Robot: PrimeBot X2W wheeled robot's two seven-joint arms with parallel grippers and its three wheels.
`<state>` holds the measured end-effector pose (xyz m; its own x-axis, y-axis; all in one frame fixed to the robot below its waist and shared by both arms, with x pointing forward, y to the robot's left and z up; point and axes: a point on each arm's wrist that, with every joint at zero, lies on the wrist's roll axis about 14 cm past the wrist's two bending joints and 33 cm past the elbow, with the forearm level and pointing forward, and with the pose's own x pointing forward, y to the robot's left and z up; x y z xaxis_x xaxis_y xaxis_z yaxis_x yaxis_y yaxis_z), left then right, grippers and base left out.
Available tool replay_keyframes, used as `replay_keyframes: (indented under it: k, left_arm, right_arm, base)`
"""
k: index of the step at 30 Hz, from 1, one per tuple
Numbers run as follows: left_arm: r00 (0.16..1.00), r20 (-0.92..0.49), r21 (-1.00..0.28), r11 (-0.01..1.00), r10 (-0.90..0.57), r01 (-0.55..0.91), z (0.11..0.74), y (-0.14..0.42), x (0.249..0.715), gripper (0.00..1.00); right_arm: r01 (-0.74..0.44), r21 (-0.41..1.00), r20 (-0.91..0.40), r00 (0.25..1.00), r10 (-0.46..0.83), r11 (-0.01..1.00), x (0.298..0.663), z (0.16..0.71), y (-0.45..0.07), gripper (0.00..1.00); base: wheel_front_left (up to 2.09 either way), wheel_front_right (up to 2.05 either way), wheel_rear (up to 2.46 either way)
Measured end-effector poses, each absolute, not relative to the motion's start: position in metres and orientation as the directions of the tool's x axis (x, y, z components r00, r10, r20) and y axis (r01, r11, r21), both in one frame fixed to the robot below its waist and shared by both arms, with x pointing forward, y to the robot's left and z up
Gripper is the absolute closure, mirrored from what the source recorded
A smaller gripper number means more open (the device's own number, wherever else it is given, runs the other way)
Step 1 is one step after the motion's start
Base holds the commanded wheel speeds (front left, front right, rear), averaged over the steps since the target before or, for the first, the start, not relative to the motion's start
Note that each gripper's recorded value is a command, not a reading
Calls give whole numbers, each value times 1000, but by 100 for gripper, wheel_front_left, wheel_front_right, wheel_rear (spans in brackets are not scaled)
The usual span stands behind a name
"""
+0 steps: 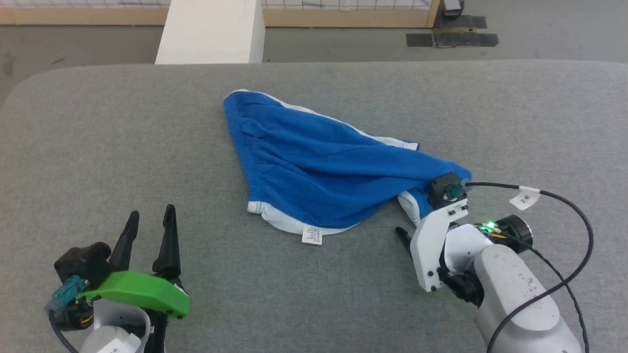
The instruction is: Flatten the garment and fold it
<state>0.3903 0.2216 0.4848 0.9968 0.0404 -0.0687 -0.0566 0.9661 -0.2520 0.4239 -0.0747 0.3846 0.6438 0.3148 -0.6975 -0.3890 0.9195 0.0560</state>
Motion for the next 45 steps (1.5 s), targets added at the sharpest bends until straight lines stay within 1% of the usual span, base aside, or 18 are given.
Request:
replay_keyframes:
  k: [1, 2, 4, 5, 9, 12, 14, 17, 21, 24, 25, 26, 28, 30, 35, 37, 40, 45]
  left_arm:
    - [997, -73, -252, 966, 41, -58, 483, 222, 390, 0]
    - [996, -76, -253, 966, 42, -60, 483, 223, 389, 0]
    - [995, -83, -254, 965, 46, -66, 480, 224, 388, 0]
    - [995, -84, -256, 964, 45, -66, 480, 224, 388, 0]
    - [996, -84, -260, 964, 29, -50, 480, 219, 388, 0]
    - [997, -78, -262, 964, 21, -41, 482, 216, 388, 0]
    - [997, -74, -263, 964, 16, -35, 483, 214, 388, 0]
    - [997, -75, -266, 964, 9, -29, 482, 212, 389, 0]
    - [997, -82, -267, 963, 3, -25, 480, 211, 388, 0]
    - [996, -88, -266, 964, 7, -30, 478, 213, 388, 0]
    - [996, -89, -265, 964, 7, -31, 478, 213, 387, 0]
    - [996, -89, -264, 964, 8, -31, 478, 213, 387, 0]
    - [996, -90, -266, 963, 8, -31, 478, 214, 386, 0]
    - [996, -92, -272, 962, 5, -30, 478, 213, 386, 0]
    - [996, -86, -274, 961, -10, -14, 482, 208, 384, 0]
    - [997, -76, -276, 961, -16, -6, 485, 205, 383, 0]
    - [998, -63, -281, 960, -29, 10, 490, 200, 382, 0]
    - [997, -56, -302, 952, -57, 37, 492, 186, 383, 0]
  right_arm:
    - [-390, 59, -706, 634, 314, 919, 424, 381, -74, 0]
    - [-392, 59, -710, 630, 315, 918, 424, 379, -73, 43]
    - [-396, 58, -711, 628, 316, 917, 427, 378, -72, 89]
    - [-399, 50, -711, 630, 313, 916, 427, 378, -72, 100]
    - [-392, 34, -704, 643, 300, 919, 429, 381, -76, 100]
    - [-377, -16, -697, 668, 260, 926, 434, 387, -88, 100]
    - [-355, -79, -684, 699, 208, 932, 442, 397, -106, 100]
    - [-301, -197, -670, 736, 96, 933, 456, 413, -150, 100]
    - [-246, -329, -659, 752, -35, 912, 465, 426, -199, 100]
    - [-224, -334, -662, 747, -59, 916, 465, 427, -209, 100]
    - [-225, -327, -670, 740, -57, 918, 461, 424, -208, 60]
    - [-225, -308, -681, 731, -49, 925, 456, 419, -206, 0]
    - [-211, -257, -691, 722, -26, 943, 445, 412, -201, 0]
    - [-175, -204, -670, 742, -7, 963, 441, 415, -198, 0]
    - [8, -33, -468, 883, -22, 999, 437, 457, -209, 0]
    - [63, 3, -397, 916, -57, 998, 428, 470, -222, 0]
    - [95, 100, -319, 946, -58, 991, 410, 476, -231, 0]
    - [155, 246, -250, 964, -92, 957, 380, 467, -243, 0]
  base:
    - [0, 0, 0]
    - [0, 0, 0]
    - [0, 0, 0]
    - [0, 0, 0]
    - [0, 0, 0]
    - [0, 0, 0]
    - [0, 0, 0]
    - [0, 0, 0]
    - [0, 0, 0]
    - [0, 0, 0]
    - [0, 0, 0]
    - [0, 0, 0]
    - [0, 0, 0]
    - [0, 0, 0]
    - [0, 0, 0]
    - [0, 0, 0]
    - [0, 0, 0]
    - [0, 0, 0]
